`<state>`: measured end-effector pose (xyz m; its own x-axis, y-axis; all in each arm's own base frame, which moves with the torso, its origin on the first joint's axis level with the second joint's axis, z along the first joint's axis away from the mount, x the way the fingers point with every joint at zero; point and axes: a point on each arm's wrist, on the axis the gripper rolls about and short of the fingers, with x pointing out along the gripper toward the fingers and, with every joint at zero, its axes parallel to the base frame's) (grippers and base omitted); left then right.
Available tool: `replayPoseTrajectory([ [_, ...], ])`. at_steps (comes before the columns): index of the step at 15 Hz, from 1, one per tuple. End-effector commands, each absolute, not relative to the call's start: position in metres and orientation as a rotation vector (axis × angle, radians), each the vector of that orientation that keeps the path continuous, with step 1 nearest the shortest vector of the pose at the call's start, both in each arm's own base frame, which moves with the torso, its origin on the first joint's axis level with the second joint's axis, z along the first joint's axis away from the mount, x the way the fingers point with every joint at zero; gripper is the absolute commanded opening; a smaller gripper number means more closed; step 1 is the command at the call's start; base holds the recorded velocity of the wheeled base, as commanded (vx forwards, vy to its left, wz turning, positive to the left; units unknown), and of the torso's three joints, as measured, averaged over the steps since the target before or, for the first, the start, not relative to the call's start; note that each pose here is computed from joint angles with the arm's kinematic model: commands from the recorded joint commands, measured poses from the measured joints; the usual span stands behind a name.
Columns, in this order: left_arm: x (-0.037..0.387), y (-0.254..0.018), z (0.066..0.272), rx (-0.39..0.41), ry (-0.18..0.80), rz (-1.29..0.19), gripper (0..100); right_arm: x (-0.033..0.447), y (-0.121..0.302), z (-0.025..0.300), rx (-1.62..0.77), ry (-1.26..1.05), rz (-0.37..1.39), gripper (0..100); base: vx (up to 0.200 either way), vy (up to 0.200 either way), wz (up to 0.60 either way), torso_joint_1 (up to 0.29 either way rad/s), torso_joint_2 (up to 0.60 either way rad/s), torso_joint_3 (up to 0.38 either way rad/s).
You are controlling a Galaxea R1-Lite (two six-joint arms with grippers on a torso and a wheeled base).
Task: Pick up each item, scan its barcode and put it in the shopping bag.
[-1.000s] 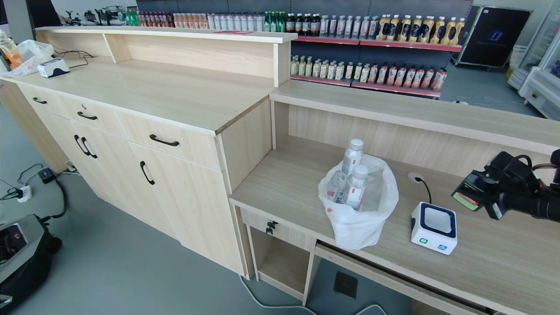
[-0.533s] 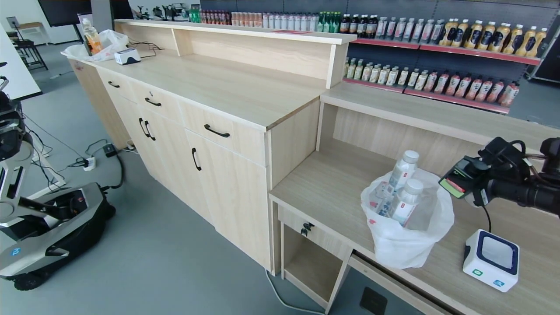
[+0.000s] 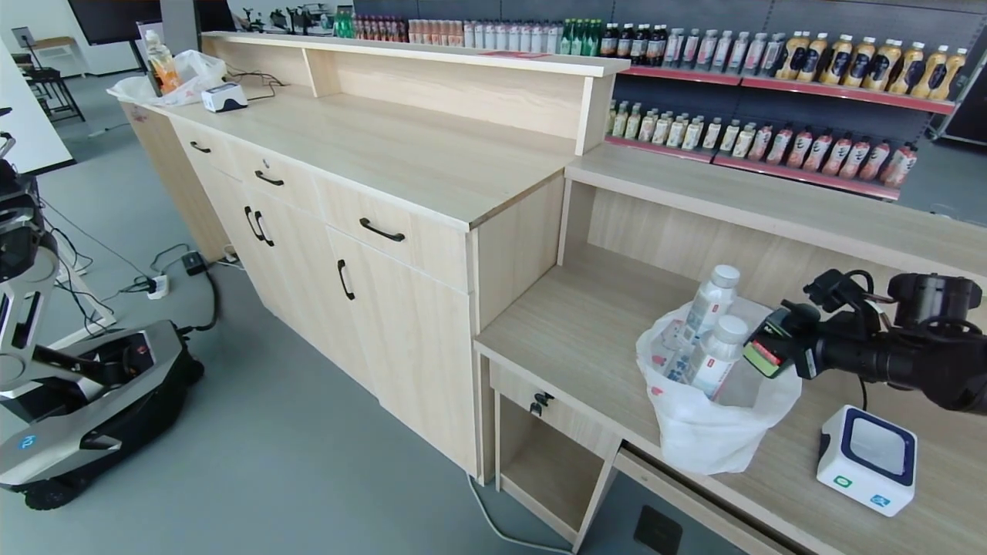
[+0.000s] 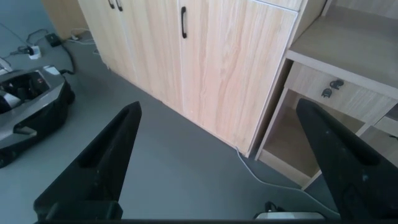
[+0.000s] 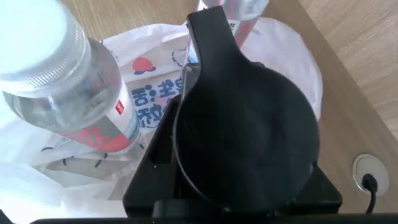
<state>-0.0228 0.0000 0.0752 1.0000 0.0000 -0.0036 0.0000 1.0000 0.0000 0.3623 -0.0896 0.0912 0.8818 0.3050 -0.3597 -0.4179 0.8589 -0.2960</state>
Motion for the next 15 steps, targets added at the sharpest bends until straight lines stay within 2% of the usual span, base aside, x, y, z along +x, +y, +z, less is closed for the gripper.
replayPoseTrajectory([
  [1,-0.023,0.0,0.075,0.0,0.003,0.0,100,0.372,-0.09,0.065,-0.343,0.364,0.406,0,0.0,0.0,0.0,0.0,0.0,0.0],
  [7,-0.023,0.0,0.075,0.0,0.003,0.0,100,0.407,-0.075,0.051,-0.29,0.328,0.436,0,0.0,0.0,0.0,0.0,0.0,0.0],
  [13,-0.023,0.0,0.075,0.0,0.003,0.0,100,0.409,-0.073,0.026,-0.273,0.387,0.449,0,0.0,0.0,0.0,0.0,0.0,0.0],
  [15,-0.023,0.0,0.075,0.0,0.003,0.0,100,0.41,-0.074,0.02,-0.286,0.415,0.397,0,0.0,0.0,0.0,0.0,0.0,0.0],
])
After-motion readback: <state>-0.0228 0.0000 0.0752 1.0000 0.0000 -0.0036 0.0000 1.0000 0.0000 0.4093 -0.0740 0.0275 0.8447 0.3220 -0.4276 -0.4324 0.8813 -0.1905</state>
